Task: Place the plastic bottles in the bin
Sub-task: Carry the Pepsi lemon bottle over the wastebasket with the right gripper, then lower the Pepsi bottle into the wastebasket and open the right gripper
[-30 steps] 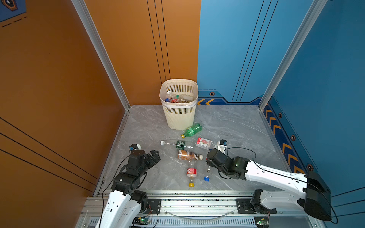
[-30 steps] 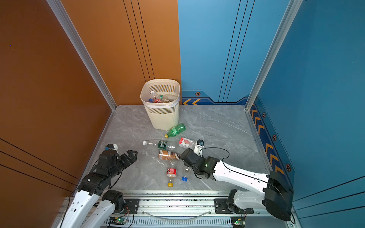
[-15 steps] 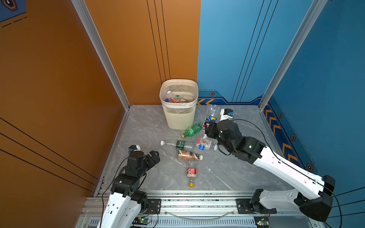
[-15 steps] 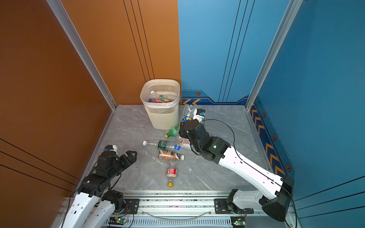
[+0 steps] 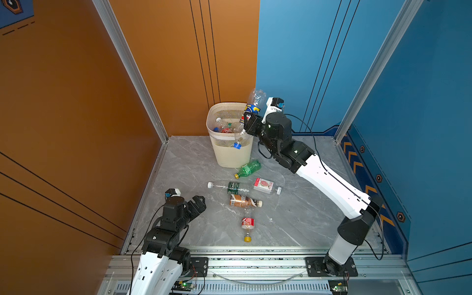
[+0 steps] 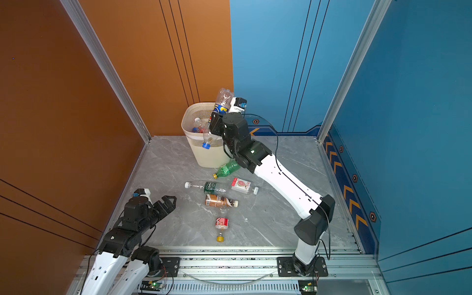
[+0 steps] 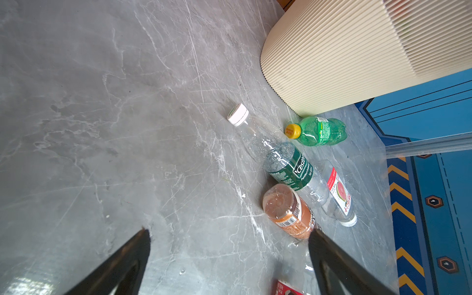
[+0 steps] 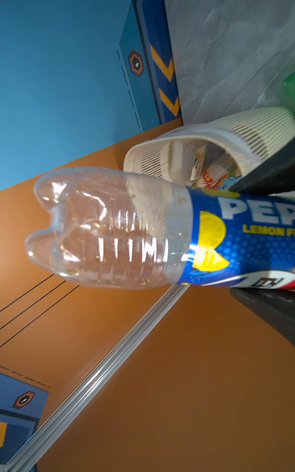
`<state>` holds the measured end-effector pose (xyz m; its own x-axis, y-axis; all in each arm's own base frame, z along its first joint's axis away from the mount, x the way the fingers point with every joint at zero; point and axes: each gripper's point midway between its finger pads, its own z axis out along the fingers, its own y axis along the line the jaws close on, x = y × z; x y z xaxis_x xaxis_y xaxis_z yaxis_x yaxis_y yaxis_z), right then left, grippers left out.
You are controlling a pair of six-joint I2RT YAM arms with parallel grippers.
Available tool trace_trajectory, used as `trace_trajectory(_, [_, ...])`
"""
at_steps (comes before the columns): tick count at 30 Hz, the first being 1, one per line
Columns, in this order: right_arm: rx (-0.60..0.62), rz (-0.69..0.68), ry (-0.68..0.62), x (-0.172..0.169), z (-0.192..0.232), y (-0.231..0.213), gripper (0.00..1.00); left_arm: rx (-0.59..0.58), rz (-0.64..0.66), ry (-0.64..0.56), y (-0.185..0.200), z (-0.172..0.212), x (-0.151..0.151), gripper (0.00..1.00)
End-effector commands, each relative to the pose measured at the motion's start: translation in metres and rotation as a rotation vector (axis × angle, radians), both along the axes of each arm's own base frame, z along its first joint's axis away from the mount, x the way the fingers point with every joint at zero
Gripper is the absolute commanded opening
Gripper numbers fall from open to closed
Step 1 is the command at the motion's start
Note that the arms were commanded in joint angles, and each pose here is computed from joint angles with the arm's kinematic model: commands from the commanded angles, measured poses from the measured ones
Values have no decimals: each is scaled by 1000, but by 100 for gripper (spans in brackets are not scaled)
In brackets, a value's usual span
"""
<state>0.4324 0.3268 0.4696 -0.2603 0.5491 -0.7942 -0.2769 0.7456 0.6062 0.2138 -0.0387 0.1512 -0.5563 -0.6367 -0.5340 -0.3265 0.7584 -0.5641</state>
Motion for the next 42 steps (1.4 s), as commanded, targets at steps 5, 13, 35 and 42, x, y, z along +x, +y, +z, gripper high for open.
trace_trajectory(5, [134,-13,-108,38,27,20,55,-21,-4,33,-1,-11,-6,98])
trace_trajectory(13, [218,-38,-110,79,1,42,55,-39,-16,38,-5,-12,-7,98])
trace_trajectory(35, [289,-43,-59,119,-45,64,54,-61,-7,31,-5,-12,-11,98])
trace_trajectory(42, [374,-76,-141,112,-9,49,54,-66,-8,26,-5,-11,-12,98])
